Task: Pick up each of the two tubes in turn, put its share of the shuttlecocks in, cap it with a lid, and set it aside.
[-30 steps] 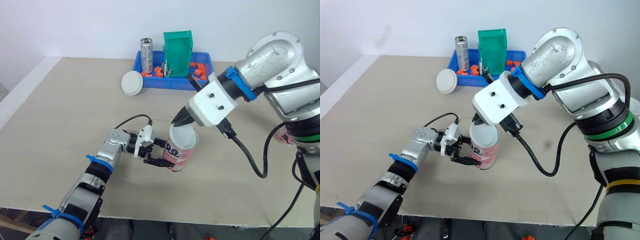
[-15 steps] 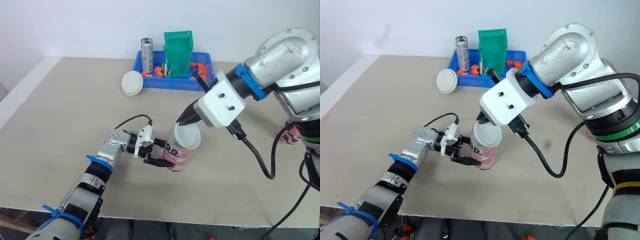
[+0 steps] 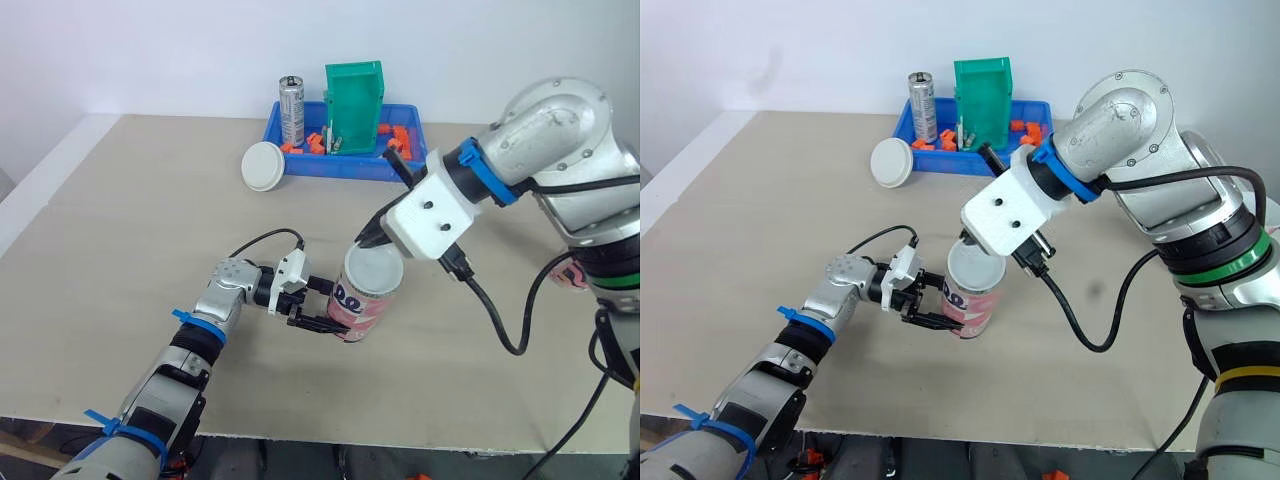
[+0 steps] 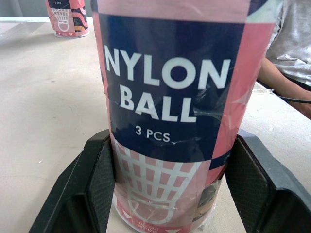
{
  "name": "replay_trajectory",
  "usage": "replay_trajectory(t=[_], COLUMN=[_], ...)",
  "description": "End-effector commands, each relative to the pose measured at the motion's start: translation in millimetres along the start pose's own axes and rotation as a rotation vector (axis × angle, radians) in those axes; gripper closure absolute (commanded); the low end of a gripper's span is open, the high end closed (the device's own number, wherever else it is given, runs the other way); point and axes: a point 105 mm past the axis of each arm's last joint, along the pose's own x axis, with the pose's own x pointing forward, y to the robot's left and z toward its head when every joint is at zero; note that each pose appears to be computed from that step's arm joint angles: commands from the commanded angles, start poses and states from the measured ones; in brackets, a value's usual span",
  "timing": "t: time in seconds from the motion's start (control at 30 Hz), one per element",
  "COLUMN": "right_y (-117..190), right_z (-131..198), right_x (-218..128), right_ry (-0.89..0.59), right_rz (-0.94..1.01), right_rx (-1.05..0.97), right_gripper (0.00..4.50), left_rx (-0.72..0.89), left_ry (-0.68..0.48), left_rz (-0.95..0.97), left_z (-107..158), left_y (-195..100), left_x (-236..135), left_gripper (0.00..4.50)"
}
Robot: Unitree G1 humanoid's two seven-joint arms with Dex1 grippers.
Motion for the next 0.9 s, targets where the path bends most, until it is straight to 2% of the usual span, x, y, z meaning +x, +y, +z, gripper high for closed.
replay_trajectory(t=[0.03,0.2,0.43,0.6,0.77,0.9], right_y=[4.6,0.2,-1.8,-4.3,-7.8,-6.9], right_z=[4.8,12.8,15.7,15.5,-0.6,-3.3], right_x=[-5.5,-15.1,-18.3,-18.6,-15.2,-13.3], right_ry=[-0.033,-0.136,-0.152,-0.133,-0.008,0.009], right_rz=[0.034,0.008,0.007,0.000,-0.021,-0.013], right_rx=[0.003,0.086,0.097,0.077,0.042,0.032], right_gripper=[4.46,4.46,4.46,4.46,4.46,4.46], left_rx=[-0.038,-0.038,-0.038,-0.039,-0.039,-0.038], left_ry=[0.048,0.048,0.049,0.051,0.051,0.050], left_rz=[0.033,0.032,0.035,0.035,0.032,0.033], left_z=[-11.7,-11.9,-12.2,-12.2,-12.2,-12.0], left_y=[0.7,0.8,1.1,0.9,0.6,0.8], left_x=[-6.8,-6.4,-6.7,-7.8,-7.4,-7.4], left_gripper=[1.42,1.42,1.42,1.42,1.42,1.42])
